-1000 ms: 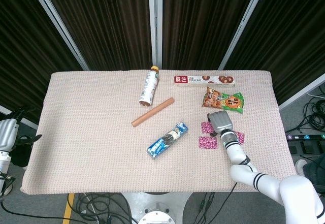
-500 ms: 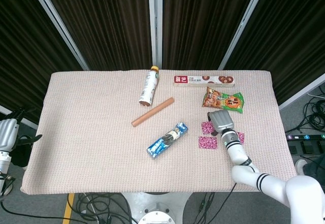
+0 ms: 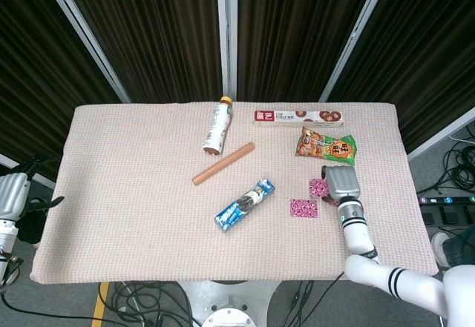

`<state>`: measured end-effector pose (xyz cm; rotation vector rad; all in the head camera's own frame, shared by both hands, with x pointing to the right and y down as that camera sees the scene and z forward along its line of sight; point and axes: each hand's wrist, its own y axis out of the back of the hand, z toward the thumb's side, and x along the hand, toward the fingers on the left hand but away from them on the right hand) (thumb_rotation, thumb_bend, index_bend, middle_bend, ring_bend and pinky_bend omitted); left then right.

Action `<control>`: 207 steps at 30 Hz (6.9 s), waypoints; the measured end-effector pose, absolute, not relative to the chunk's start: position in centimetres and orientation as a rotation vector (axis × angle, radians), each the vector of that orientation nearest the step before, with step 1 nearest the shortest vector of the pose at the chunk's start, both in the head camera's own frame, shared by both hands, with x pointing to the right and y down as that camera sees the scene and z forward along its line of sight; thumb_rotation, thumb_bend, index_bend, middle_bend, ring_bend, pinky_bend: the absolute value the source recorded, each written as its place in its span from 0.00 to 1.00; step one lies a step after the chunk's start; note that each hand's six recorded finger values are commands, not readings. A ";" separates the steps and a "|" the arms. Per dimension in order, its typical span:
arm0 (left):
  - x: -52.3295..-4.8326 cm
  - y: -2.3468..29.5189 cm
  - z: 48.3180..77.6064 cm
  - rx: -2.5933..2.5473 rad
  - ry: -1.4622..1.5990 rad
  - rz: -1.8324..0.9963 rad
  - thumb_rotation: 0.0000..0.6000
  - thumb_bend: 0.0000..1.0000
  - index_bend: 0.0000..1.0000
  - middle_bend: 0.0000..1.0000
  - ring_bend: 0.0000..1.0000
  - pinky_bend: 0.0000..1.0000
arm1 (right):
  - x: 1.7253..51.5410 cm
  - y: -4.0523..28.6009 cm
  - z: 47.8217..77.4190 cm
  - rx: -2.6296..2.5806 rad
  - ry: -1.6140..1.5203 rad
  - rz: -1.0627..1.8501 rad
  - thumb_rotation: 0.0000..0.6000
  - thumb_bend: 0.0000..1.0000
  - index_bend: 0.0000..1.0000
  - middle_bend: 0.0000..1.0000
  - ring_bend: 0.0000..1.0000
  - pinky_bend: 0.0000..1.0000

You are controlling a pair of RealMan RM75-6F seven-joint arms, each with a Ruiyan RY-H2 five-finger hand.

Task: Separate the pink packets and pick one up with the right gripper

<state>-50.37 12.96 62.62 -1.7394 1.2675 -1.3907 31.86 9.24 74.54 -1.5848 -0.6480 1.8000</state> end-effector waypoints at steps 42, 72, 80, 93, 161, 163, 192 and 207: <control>-51.2 13.3 63.0 -1.726 1.266 -1.428 1.00 0.00 0.28 0.29 0.23 0.26 | 37.2 11.9 76.6 -1.528 -0.669 2.004 0.96 0.00 0.46 1.00 1.00 1.00; -51.5 13.1 62.8 -1.717 1.272 -1.430 1.00 0.00 0.28 0.29 0.23 0.26 | 37.2 11.9 76.7 -1.518 -0.637 2.024 0.84 0.00 0.40 1.00 1.00 1.00; -51.5 12.9 62.3 -1.708 1.283 -1.417 1.00 0.00 0.28 0.29 0.23 0.26 | 35.4 11.0 75.2 -1.549 -0.669 1.938 0.83 0.00 0.40 1.00 1.00 1.00; -52.0 13.1 61.7 -1.685 1.299 -1.422 1.00 0.00 0.28 0.29 0.23 0.26 | 28.1 12.8 74.7 -1.731 -0.533 1.781 0.79 0.00 0.40 1.00 1.00 1.00; -52.9 12.9 61.6 -1.681 1.339 -1.413 1.00 0.00 0.28 0.29 0.23 0.26 | 27.4 12.4 75.6 -1.777 -0.527 1.818 1.00 0.02 0.45 1.00 1.00 1.00; -52.8 12.9 61.6 -1.682 1.339 -1.412 1.00 0.00 0.28 0.29 0.23 0.26 | 27.7 12.1 75.2 -1.773 -0.552 1.814 1.00 0.03 0.45 1.00 1.00 1.00; -52.5 13.0 62.4 -1.705 1.311 -1.430 1.00 0.00 0.28 0.29 0.23 0.26 | 38.1 11.4 75.1 -1.532 -0.786 2.048 1.00 0.02 0.45 1.00 1.00 1.00; -52.5 12.5 62.4 -1.716 1.316 -1.430 1.00 0.00 0.28 0.29 0.23 0.26 | 37.4 11.4 76.3 -1.550 -0.759 2.056 1.00 0.01 0.45 1.00 1.00 1.00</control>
